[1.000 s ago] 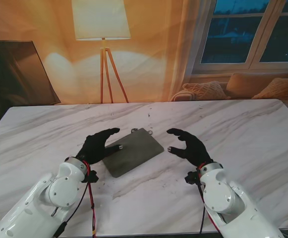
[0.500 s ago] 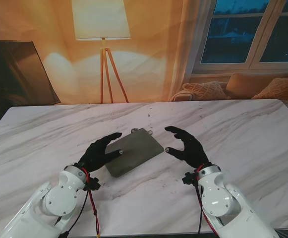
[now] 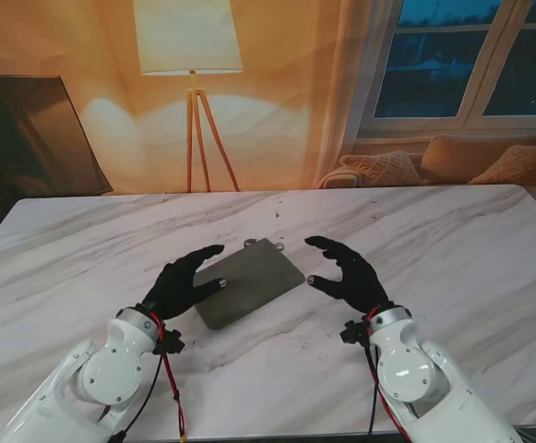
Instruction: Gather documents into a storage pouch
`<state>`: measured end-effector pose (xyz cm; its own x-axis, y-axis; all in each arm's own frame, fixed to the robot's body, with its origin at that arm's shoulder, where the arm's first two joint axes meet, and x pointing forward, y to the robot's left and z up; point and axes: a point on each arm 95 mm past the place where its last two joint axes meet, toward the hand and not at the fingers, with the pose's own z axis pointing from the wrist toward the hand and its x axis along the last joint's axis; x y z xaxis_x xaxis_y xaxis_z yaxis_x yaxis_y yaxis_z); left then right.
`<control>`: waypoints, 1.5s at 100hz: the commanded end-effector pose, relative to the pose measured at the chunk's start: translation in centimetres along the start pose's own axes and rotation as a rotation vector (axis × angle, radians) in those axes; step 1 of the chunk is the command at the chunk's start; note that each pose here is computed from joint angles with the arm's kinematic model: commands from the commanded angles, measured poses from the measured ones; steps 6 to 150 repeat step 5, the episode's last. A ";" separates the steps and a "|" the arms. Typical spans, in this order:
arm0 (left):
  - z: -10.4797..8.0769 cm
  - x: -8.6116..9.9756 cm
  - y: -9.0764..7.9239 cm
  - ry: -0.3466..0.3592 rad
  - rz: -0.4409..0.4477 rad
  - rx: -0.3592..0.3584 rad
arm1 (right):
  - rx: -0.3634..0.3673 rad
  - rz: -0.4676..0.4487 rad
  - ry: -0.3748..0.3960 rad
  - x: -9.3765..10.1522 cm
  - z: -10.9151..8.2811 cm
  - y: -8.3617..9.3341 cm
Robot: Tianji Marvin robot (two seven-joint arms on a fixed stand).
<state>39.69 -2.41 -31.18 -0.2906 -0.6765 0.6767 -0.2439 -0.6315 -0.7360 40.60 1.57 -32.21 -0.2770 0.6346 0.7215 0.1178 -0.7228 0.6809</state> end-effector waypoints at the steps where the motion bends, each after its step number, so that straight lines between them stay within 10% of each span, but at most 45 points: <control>1: 0.0 0.2 0.2 0.004 -0.007 -0.010 | 0.025 -0.004 -0.003 0.0 0.0 -0.4; 150: 0.0 0.2 0.2 0.002 -0.010 -0.008 | 0.027 -0.003 -0.003 0.0 -0.1 -0.5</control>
